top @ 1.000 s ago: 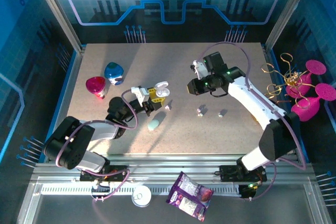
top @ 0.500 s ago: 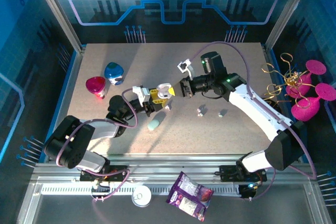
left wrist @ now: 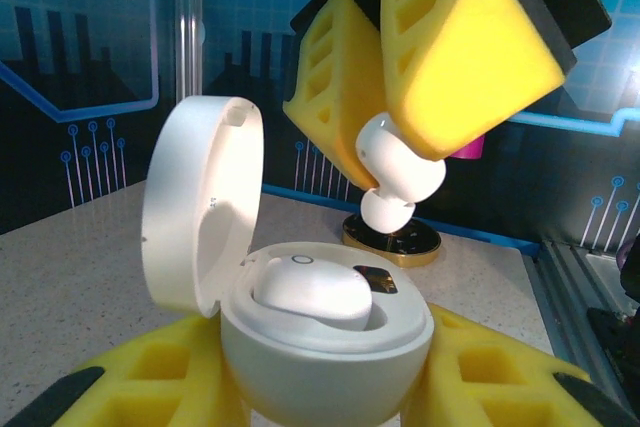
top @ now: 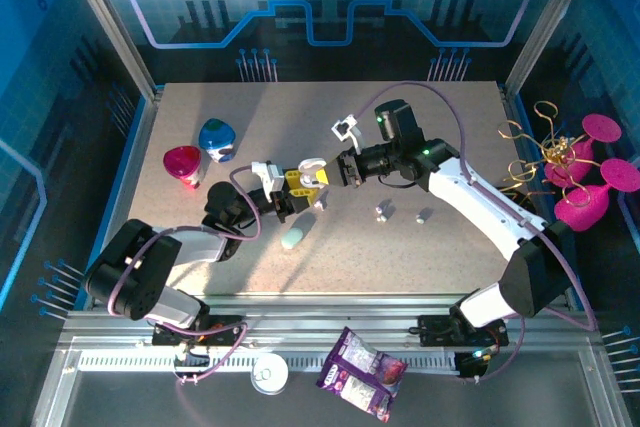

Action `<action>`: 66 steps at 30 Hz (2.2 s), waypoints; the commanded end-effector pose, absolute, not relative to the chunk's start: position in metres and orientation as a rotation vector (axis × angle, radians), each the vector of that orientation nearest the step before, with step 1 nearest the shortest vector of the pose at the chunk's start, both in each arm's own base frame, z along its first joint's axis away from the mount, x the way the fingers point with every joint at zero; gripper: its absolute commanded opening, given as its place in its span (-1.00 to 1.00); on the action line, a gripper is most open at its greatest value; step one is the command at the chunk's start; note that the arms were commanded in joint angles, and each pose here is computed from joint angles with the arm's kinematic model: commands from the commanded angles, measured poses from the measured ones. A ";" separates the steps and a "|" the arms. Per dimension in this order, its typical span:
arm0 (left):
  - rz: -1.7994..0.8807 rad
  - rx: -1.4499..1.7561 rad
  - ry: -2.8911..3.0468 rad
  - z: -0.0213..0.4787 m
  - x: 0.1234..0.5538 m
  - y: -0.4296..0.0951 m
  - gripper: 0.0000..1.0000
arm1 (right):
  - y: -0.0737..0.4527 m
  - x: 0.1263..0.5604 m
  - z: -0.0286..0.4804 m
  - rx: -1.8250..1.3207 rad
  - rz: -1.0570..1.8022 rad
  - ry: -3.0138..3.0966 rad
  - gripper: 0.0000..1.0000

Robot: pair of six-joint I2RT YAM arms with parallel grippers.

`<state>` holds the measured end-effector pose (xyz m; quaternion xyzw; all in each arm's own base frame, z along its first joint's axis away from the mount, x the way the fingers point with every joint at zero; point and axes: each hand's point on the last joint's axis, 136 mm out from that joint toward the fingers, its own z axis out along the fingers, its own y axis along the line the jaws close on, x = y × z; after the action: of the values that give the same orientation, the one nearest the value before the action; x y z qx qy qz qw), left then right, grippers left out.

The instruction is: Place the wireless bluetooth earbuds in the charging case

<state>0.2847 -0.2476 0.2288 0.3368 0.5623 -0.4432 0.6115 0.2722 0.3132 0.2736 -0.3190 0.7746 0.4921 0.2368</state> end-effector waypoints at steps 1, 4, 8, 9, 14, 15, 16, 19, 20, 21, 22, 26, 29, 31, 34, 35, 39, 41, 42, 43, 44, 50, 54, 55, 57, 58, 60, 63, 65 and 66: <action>-1.036 0.792 1.232 0.246 0.285 -0.249 -0.35 | 0.314 0.276 0.262 -0.879 1.317 2.148 -0.66; -1.035 0.791 1.227 0.248 0.284 -0.249 -0.35 | 0.311 0.280 0.258 -0.860 1.296 2.161 -0.65; -1.031 0.789 1.221 0.250 0.284 -0.248 -0.35 | 0.311 0.281 0.254 -0.859 1.307 2.170 -0.65; -1.030 0.789 1.219 0.250 0.284 -0.248 -0.34 | 0.312 0.281 0.253 -0.858 1.307 2.175 -0.65; -1.028 0.789 1.219 0.250 0.285 -0.248 -0.34 | 0.309 0.284 0.248 -0.850 1.282 2.193 -0.65; -1.028 0.791 1.218 0.250 0.284 -0.248 -0.34 | 0.309 0.284 0.246 -0.848 1.275 2.198 -0.65; -1.028 0.791 1.217 0.250 0.284 -0.248 -0.34 | 0.308 0.285 0.245 -0.844 1.265 2.205 -0.65; -1.027 0.792 1.217 0.251 0.285 -0.248 -0.34 | 0.306 0.288 0.243 -0.836 1.240 2.216 -0.65; -1.027 0.791 1.219 0.250 0.285 -0.248 -0.34 | 0.305 0.288 0.242 -0.833 1.231 2.223 -0.65; -1.029 0.791 1.219 0.250 0.284 -0.248 -0.35 | 0.305 0.289 0.241 -0.831 1.224 2.228 -0.64; -1.028 0.791 1.218 0.250 0.285 -0.248 -0.34 | 0.304 0.290 0.240 -0.826 1.216 2.235 -0.63; -1.028 0.793 1.220 0.249 0.285 -0.248 -0.35 | 0.304 0.293 0.245 -0.801 1.209 2.225 -0.49; -1.029 0.792 1.222 0.248 0.285 -0.249 -0.35 | 0.305 0.295 0.253 -0.779 1.209 2.207 -0.44; -1.030 0.793 1.224 0.248 0.285 -0.249 -0.35 | 0.305 0.296 0.258 -0.769 1.210 2.197 -0.42; -1.027 0.795 1.223 0.248 0.285 -0.248 -0.35 | 0.305 0.297 0.264 -0.759 1.205 2.183 -0.39; -1.028 0.796 1.224 0.247 0.285 -0.249 -0.34 | 0.304 0.297 0.266 -0.758 1.205 2.179 -0.37; -1.022 0.799 1.223 0.246 0.285 -0.249 -0.34 | 0.303 0.295 0.273 -0.759 1.208 2.153 -0.23; -1.013 0.806 1.218 0.246 0.285 -0.249 -0.35 | 0.301 0.293 0.279 -0.764 1.223 2.114 -0.16; -1.009 0.809 1.217 0.245 0.285 -0.249 -0.34 | 0.300 0.293 0.283 -0.759 1.236 2.092 -0.12; -1.004 0.811 1.216 0.244 0.284 -0.249 -0.35 | 0.298 0.292 0.289 -0.746 1.256 2.066 -0.08; -1.001 0.814 1.215 0.244 0.284 -0.248 -0.34 | 0.296 0.293 0.294 -0.725 1.274 2.042 -0.04; -0.994 0.841 1.203 0.242 0.282 -0.249 -0.34 | 0.290 0.308 0.306 -0.631 1.257 2.040 0.43; -1.006 0.867 1.185 0.244 0.278 -0.252 -0.34 | 0.285 0.333 0.289 -0.533 1.145 2.194 0.55; -1.007 0.870 1.182 0.245 0.278 -0.252 -0.34 | 0.285 0.338 0.285 -0.517 1.126 2.226 0.56; -1.005 0.867 1.181 0.246 0.278 -0.252 -0.34 | 0.287 0.342 0.281 -0.515 1.128 2.257 0.58; -1.002 0.863 1.183 0.246 0.278 -0.251 -0.33 | 0.290 0.342 0.280 -0.524 1.136 2.261 0.59; -1.001 0.845 1.189 0.247 0.281 -0.250 -0.33 | 0.293 0.340 0.280 -0.555 1.149 2.254 0.61; -1.006 0.824 1.199 0.249 0.283 -0.250 -0.34 | 0.299 0.327 0.276 -0.659 1.153 2.233 0.66; -1.009 0.819 1.200 0.250 0.285 -0.250 -0.34 | 0.301 0.318 0.268 -0.709 1.149 2.249 0.68; -1.010 0.818 1.201 0.250 0.285 -0.250 -0.34 | 0.301 0.315 0.266 -0.722 1.150 2.252 0.69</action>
<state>0.2803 -0.2497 0.2303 0.3573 0.5483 -0.4425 0.6131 0.3327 0.2969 0.2718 -0.2315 0.8323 0.4236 0.2726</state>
